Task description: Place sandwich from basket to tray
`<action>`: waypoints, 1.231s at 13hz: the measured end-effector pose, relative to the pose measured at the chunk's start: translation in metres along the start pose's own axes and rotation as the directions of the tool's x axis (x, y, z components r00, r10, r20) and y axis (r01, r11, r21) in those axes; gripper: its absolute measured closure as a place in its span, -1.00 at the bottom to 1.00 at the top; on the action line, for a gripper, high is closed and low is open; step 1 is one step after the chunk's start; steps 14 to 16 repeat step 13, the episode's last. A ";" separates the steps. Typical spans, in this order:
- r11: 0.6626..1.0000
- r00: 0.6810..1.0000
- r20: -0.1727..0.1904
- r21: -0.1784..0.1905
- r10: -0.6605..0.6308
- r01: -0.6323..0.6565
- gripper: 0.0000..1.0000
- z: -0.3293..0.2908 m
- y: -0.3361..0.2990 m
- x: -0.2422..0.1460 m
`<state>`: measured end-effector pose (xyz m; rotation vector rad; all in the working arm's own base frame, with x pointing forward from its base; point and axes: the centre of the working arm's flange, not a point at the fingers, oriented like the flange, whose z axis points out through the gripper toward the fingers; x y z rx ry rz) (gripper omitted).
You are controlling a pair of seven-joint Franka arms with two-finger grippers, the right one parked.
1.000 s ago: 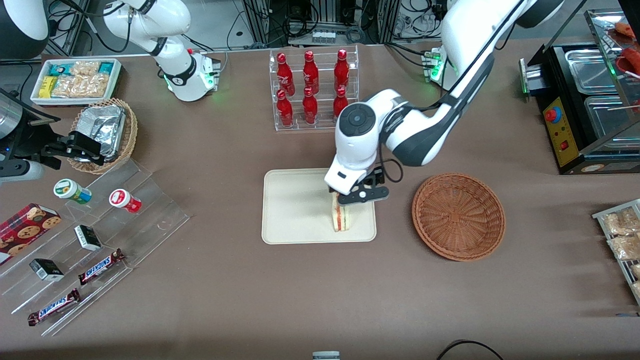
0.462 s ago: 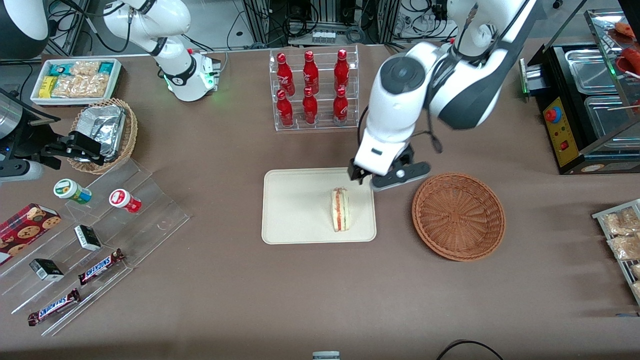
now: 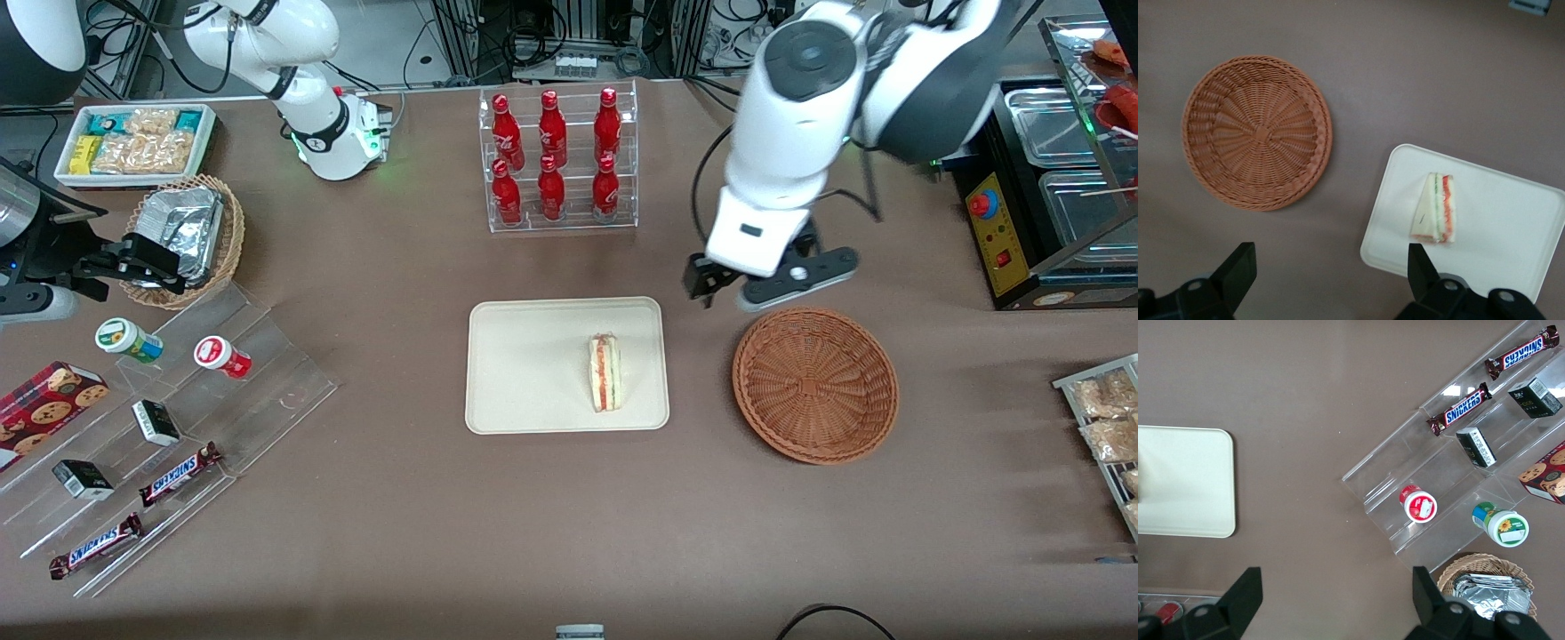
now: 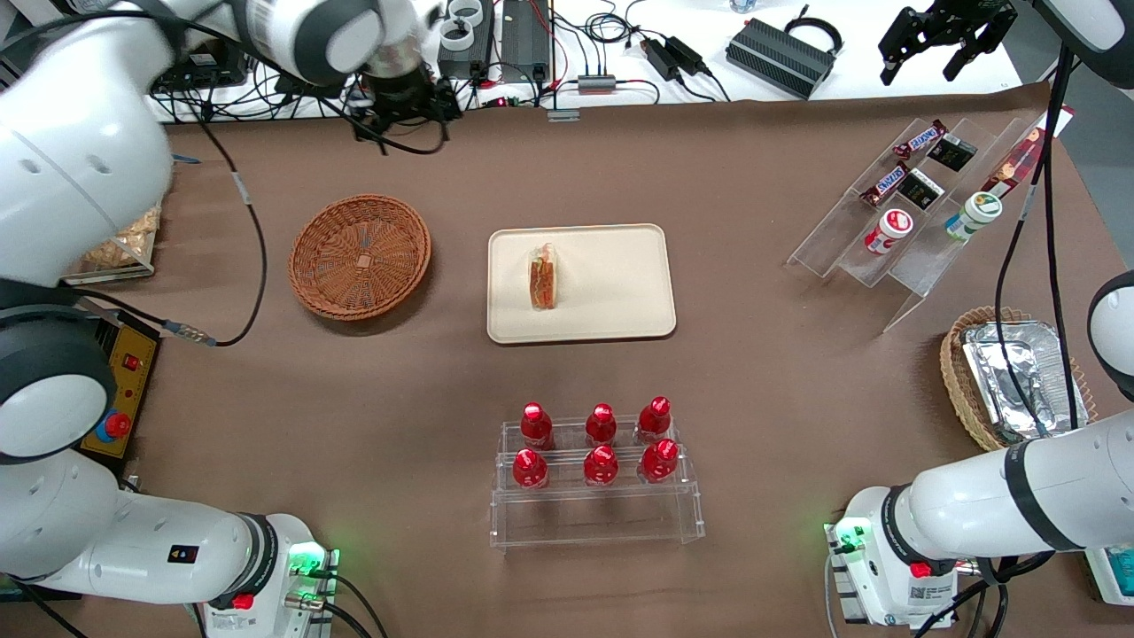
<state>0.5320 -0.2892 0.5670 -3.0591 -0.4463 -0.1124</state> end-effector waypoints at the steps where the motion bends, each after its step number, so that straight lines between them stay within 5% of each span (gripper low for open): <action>1: 1.000 0.999 0.019 0.002 0.029 -0.029 -1.00 -0.007 -0.020 0.009; 10: 0.975 0.970 0.104 0.013 0.219 -0.222 -1.00 -0.045 -0.196 0.090; 13: 0.978 0.967 0.154 0.024 0.203 -0.209 -1.00 -0.047 -0.220 0.089; 16: 0.978 0.967 0.154 0.024 0.203 -0.209 -1.00 -0.047 -0.220 0.089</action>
